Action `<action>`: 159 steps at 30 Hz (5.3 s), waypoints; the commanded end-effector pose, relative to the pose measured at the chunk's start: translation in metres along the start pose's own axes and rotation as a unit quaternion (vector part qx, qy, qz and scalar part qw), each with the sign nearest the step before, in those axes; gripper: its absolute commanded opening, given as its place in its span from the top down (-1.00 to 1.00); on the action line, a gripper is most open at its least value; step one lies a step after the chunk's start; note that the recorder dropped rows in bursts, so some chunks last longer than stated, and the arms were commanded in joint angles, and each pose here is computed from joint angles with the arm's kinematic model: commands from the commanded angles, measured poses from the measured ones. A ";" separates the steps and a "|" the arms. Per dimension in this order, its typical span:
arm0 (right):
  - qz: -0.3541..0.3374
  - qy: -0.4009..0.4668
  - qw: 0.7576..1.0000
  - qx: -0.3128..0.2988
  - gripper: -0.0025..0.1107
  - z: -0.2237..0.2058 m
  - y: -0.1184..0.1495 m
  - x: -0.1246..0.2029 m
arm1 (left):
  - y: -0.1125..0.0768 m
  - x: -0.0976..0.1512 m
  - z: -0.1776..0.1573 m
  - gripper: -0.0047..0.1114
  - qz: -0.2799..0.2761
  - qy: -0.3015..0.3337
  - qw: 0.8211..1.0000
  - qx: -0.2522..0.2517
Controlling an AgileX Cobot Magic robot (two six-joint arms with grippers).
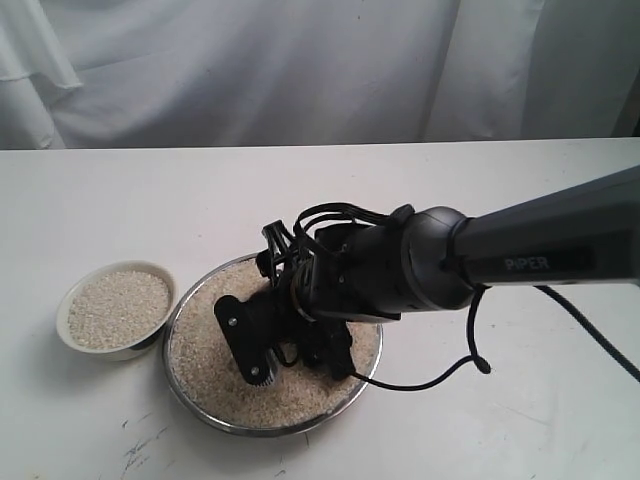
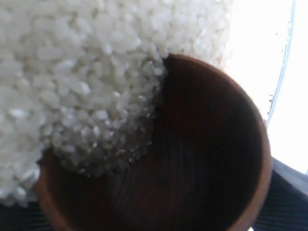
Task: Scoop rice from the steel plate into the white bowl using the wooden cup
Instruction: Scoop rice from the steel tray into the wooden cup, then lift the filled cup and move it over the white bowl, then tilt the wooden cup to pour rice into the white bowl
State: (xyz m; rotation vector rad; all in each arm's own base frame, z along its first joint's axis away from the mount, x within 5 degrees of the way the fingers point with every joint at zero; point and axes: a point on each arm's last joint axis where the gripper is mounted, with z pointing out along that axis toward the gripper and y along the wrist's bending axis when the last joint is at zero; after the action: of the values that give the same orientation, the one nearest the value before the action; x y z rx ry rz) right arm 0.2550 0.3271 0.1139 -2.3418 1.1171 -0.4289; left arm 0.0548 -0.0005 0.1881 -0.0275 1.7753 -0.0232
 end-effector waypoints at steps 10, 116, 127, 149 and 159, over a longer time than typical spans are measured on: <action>0.035 -0.040 0.997 -0.059 0.96 -0.005 0.012 -0.010 | 0.000 0.001 0.000 0.92 -0.002 -0.003 1.000 0.001; -0.271 -0.069 0.919 0.277 0.96 0.025 -0.132 -0.103 | 0.000 0.001 0.000 0.92 -0.002 -0.003 1.000 0.001; -0.331 -0.046 0.897 0.291 0.96 0.022 -0.134 -0.103 | 0.000 0.001 0.000 0.92 -0.002 -0.003 1.000 0.001; -0.430 0.000 0.845 0.318 0.96 0.007 -0.140 -0.110 | 0.000 0.001 0.000 0.92 -0.002 -0.003 1.000 0.001; -0.451 0.051 0.826 0.333 0.96 -0.009 -0.147 -0.114 | 0.000 0.001 0.000 0.92 -0.002 -0.003 1.000 0.001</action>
State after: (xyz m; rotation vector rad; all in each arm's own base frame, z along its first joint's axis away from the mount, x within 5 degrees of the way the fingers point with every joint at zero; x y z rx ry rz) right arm 0.2733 0.4925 0.1831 -2.0646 -0.2150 -1.0236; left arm 0.0548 -0.0005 0.1881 -0.0275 1.7753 -0.0232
